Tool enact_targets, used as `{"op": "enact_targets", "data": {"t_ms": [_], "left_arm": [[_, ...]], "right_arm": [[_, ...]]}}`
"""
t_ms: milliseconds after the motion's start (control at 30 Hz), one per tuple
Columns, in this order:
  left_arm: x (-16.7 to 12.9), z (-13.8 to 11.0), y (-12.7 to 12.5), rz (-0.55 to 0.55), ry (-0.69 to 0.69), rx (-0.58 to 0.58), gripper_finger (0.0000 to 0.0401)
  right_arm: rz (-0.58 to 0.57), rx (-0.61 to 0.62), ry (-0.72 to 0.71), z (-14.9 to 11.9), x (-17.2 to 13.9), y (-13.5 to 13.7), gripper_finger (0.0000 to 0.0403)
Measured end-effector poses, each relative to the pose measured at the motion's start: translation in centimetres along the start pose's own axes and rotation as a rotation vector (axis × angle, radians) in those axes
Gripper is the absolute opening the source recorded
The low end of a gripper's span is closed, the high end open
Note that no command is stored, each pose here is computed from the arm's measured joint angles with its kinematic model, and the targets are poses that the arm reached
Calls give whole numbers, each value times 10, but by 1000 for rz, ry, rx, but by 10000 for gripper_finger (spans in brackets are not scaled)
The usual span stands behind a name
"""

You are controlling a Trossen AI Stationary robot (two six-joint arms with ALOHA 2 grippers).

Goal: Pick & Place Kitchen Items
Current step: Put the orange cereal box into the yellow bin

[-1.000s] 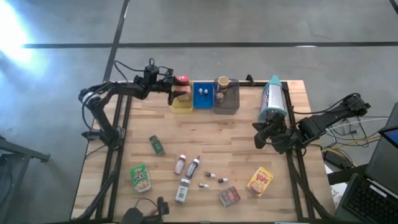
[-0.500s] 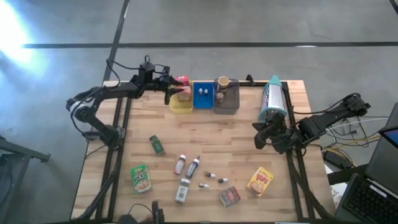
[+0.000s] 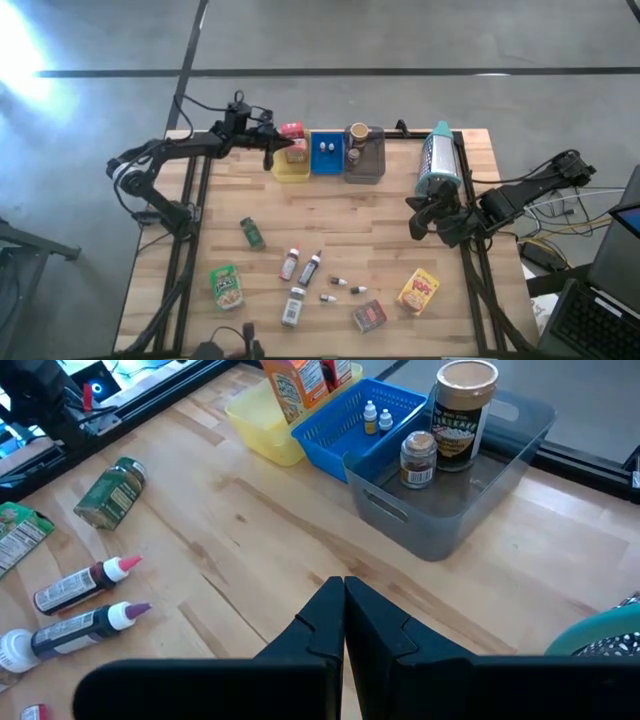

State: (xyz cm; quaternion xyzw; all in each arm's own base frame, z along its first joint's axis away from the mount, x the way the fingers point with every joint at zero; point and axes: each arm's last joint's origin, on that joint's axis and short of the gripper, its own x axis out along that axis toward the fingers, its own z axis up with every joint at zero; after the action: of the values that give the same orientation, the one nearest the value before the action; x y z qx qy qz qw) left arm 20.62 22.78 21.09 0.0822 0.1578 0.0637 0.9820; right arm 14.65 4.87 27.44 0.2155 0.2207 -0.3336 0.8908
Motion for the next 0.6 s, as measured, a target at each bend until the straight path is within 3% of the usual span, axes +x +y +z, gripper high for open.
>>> {"op": "enact_targets", "data": {"t_ms": [333, 600], "left_arm": [[0, -7, 0, 68, 95, 10, 2], [4, -16, 0, 55, 147, -10, 1]], "right_arm": [[0, -3, 0, 0, 0, 0, 8], [1, -2, 0, 0, 0, 0, 8]]}}
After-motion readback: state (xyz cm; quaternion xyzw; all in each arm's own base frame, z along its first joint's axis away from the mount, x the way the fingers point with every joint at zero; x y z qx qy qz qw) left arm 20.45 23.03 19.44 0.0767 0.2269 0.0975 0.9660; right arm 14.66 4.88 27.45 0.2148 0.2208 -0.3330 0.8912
